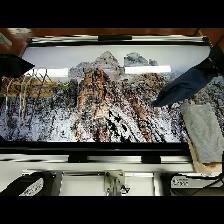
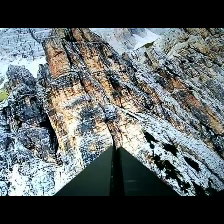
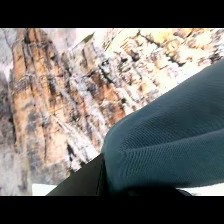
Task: Fold the shirts.
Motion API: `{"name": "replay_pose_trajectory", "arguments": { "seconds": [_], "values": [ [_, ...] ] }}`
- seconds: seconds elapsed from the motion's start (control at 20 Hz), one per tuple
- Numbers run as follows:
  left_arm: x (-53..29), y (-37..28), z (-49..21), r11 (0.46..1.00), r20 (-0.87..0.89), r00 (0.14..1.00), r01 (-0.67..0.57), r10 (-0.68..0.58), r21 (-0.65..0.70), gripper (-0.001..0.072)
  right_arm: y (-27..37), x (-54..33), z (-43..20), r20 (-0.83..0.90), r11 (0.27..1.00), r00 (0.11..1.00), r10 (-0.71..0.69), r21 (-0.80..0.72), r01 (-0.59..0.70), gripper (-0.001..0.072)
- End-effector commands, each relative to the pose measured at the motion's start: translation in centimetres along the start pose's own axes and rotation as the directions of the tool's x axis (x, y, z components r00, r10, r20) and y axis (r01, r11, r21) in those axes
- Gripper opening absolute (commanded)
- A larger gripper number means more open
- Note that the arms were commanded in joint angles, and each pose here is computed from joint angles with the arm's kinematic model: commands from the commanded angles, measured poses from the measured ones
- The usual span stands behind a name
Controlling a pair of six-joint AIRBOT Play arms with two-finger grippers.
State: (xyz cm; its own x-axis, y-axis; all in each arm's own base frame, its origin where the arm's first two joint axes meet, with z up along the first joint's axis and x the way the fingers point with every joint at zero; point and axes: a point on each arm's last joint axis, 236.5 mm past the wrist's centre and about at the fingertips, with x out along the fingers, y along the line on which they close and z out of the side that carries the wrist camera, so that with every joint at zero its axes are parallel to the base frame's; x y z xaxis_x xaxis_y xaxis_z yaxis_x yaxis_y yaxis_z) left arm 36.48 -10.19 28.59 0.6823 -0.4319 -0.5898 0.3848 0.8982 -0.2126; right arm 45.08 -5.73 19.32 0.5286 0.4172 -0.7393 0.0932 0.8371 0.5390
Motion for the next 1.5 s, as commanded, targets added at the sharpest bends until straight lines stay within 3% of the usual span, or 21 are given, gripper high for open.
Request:
{"name": "replay_pose_trajectory", "arguments": {
  "seconds": [0.0, 0.35, 0.6, 1.15, 1.3, 1.45],
  "values": [
    [0.0, -0.1, -0.1, 1.000, -0.004, 1.000, 0.003, -0.003, -0.002, 0.0034, -3.0, -1.8, 1.6, 0.075, 0.998, 0.996, -0.047, -0.036, 0.050, 0.0078],
    [0.0, -0.2, 0.0, 1.000, -0.001, 1.000, 0.007, -0.007, -0.004, 0.0034, -4.4, -3.0, 1.3, 0.082, 0.986, 0.989, -0.124, -0.100, 0.132, 0.0078],
    [0.0, -0.3, -0.2, 1.000, -0.007, 1.000, 0.013, -0.013, -0.008, 0.0034, -11.6, -7.8, -1.6, 0.012, 0.912, 0.912, -0.410, 0.019, 0.410, 0.0078],
    [0.0, -0.3, -0.2, 1.000, -0.007, 1.000, 0.013, -0.013, -0.006, 0.0034, -15.7, -15.8, -7.7, -0.091, 0.813, 0.855, -0.511, 0.274, 0.514, 0.0078],
    [0.0, -0.3, -0.2, 1.000, -0.007, 1.000, 0.012, -0.012, -0.003, 0.0034, -17.2, -17.9, -9.8, -0.133, 0.723, 0.784, -0.606, 0.318, 0.613, 0.0078],
    [0.0, -0.3, -0.2, 1.000, -0.007, 1.000, 0.013, -0.013, -0.003, 0.0034, -18.1, -16.2, -14.0, -0.255, 0.694, 0.768, -0.587, 0.330, 0.640, 0.0078]
  ]
}}
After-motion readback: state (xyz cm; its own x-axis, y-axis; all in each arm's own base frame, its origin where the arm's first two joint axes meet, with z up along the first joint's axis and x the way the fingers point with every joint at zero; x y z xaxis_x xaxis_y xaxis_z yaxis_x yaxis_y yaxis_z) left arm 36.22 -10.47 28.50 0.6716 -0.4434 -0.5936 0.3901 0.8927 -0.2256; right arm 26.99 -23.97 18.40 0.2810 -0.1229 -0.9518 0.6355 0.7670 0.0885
